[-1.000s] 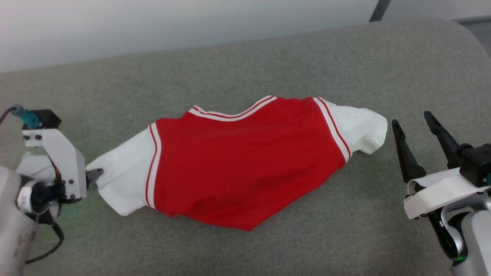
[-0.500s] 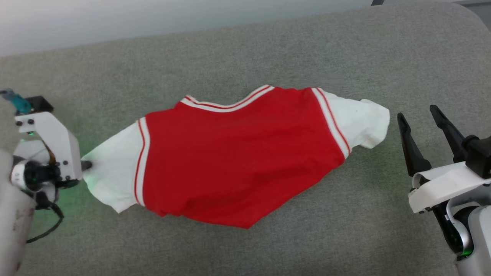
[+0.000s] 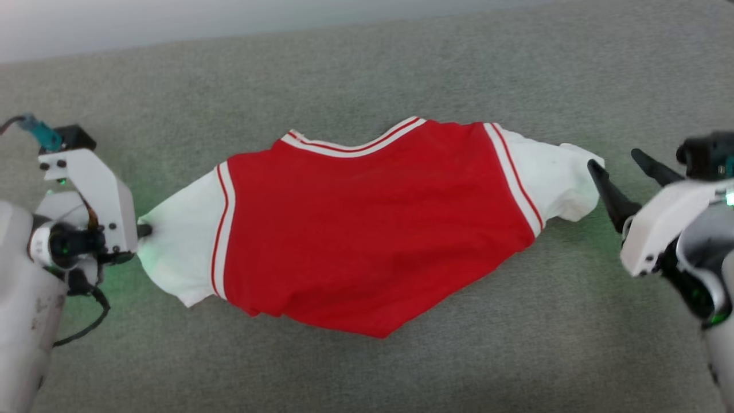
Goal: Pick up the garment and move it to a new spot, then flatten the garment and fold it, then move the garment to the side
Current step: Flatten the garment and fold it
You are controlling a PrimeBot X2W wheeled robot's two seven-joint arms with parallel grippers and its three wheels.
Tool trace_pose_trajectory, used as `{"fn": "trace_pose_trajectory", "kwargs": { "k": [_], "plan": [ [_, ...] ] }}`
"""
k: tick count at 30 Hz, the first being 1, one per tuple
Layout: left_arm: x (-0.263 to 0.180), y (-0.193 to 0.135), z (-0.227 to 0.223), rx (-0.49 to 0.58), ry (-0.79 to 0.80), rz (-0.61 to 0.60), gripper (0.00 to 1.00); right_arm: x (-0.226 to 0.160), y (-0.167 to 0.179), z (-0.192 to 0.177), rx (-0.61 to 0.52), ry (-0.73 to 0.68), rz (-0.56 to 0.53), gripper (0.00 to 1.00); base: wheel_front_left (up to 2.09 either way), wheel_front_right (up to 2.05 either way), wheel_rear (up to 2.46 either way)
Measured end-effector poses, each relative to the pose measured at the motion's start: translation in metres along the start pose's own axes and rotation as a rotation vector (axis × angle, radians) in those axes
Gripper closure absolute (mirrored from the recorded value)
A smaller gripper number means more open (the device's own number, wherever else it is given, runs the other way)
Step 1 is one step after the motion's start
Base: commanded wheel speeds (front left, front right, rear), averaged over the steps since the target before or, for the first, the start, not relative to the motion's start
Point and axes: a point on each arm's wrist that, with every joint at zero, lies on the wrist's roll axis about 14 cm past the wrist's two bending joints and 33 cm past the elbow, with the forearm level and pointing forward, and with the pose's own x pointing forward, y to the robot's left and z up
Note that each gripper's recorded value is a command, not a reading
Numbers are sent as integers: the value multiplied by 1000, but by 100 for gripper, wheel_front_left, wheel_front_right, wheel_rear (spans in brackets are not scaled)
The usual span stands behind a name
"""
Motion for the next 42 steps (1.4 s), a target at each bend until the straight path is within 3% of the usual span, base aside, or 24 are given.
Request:
{"fn": "trace_pose_trajectory", "kwargs": {
  "k": [9, 16, 17, 18, 19, 24, 29, 35, 36, 38, 39, 40, 42],
  "plan": [
    [2, -3, 6, 3, -21, -15, 100, 35, -9, -29, 9, 317, 24, 0, 0, 0, 0],
    [6, -2, 9, -6, -35, -26, 100, 53, -6, -59, 105, 516, 37, 0, 0, 0, 0],
    [7, -2, 9, -8, -36, -27, 100, 54, -5, -61, 109, 543, 41, 20, 0, 0, 0],
    [7, -1, 9, -9, -37, -28, 100, 56, -3, -62, 119, 565, 48, 68, 0, 0, 0],
    [8, 0, 8, -12, -36, -27, 100, 58, -1, -64, 125, 590, 54, 100, 0, 0, 0],
    [7, 0, 8, -11, -39, -30, 100, 61, 8, -63, 104, 640, 86, 100, 0, 0, 0],
    [-13, -5, 18, 22, -77, -13, 100, 56, 15, -39, 131, 588, 112, 100, 0, 0, 0],
    [-71, -18, 66, 91, -256, 7, 100, 50, 24, 45, 50, 334, 138, 100, 0, 0, 0],
    [-71, -18, 66, 91, -256, 7, 100, 50, 24, 45, 50, 334, 138, 100, 0, 0, 0],
    [-108, -29, 89, 130, -357, 11, 100, 39, 37, 89, 18, 199, 170, 100, 0, 0, 0],
    [-108, -29, 89, 130, -357, 11, 100, 39, 37, 89, 18, 199, 170, 100, 0, 0, 0],
    [-137, -37, 104, 162, -431, 18, 100, 27, 44, 119, -13, 110, 186, 100, 0, 0, 0],
    [-153, -42, 111, 170, -470, 17, 100, 21, 48, 134, -26, 63, 192, 100, 0, 0, 0]
  ]
}}
